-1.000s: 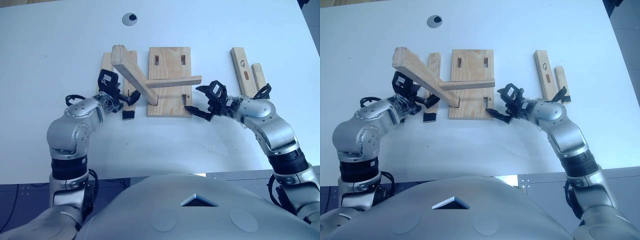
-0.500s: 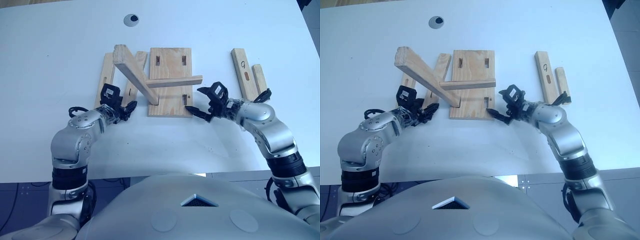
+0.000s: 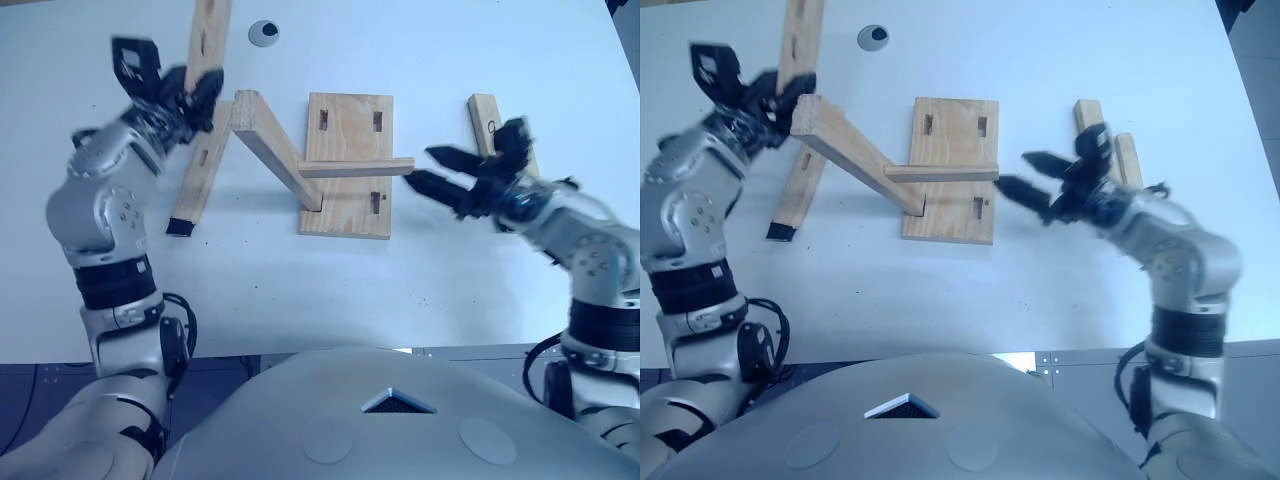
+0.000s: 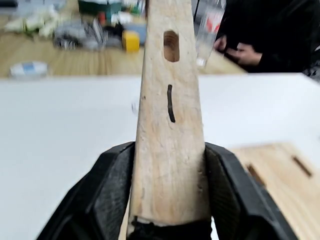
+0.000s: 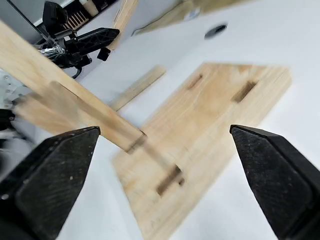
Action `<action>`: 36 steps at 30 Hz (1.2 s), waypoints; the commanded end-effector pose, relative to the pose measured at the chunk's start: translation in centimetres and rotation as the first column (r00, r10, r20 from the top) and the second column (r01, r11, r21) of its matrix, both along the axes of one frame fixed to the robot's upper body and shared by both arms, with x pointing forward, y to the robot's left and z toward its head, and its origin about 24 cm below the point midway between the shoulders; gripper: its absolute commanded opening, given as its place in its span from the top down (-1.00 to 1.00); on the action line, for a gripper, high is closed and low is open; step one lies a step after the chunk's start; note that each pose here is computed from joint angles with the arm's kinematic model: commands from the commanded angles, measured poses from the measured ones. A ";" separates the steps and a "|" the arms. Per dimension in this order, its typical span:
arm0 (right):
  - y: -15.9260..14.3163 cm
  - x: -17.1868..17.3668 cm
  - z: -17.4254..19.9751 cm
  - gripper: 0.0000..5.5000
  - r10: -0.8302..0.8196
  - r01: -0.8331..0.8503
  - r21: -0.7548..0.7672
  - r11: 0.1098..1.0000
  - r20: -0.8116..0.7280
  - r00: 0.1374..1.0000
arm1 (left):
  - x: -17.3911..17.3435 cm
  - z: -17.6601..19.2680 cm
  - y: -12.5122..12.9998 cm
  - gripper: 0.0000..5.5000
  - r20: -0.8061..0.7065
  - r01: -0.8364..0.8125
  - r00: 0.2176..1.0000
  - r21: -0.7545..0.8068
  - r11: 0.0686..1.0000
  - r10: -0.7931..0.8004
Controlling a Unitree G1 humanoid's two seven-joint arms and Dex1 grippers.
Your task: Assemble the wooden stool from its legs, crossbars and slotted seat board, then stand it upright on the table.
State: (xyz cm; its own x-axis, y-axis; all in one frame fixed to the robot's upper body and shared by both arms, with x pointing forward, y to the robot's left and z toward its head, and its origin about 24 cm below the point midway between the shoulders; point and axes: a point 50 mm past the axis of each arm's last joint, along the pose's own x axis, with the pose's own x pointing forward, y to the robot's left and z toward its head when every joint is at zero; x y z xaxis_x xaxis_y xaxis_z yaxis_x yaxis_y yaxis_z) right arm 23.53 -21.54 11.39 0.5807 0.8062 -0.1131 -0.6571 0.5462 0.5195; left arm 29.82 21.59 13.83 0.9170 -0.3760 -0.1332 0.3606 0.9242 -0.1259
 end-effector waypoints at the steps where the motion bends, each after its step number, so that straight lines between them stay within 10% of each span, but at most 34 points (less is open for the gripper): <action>1: -3.9 2.8 9.6 -0.74 0.009 -0.067 0.216 0.974 0.259 0.966 | 1.7 6.9 -3.1 0.24 0.270 0.264 0.932 -0.052 0.963 -0.241; 12: 2.1 6.3 18.8 -0.74 0.396 -0.589 0.342 0.732 0.490 0.777 | -3.0 9.3 -10.3 0.24 0.324 0.847 0.520 -0.081 0.525 -0.790; 18: 2.5 5.8 18.9 -0.74 0.457 -0.651 0.355 0.671 0.494 0.740 | -4.1 8.6 -10.1 0.24 0.294 0.882 0.469 -0.102 0.461 -0.833; 36: 2.7 5.6 17.6 0.11 0.496 -0.657 0.345 0.670 0.450 0.742 | -4.7 7.9 -10.7 0.24 0.287 0.891 0.453 -0.112 0.440 -0.844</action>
State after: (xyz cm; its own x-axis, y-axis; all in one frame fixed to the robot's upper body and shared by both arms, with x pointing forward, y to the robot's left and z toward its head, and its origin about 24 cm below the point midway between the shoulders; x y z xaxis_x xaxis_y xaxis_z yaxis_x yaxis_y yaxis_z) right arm 29.14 -19.22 29.13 -0.0636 0.8960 0.4395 -0.9220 -0.2213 0.3177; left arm 25.23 10.92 21.52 0.0851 -0.9784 0.1883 0.9876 0.0578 -0.1462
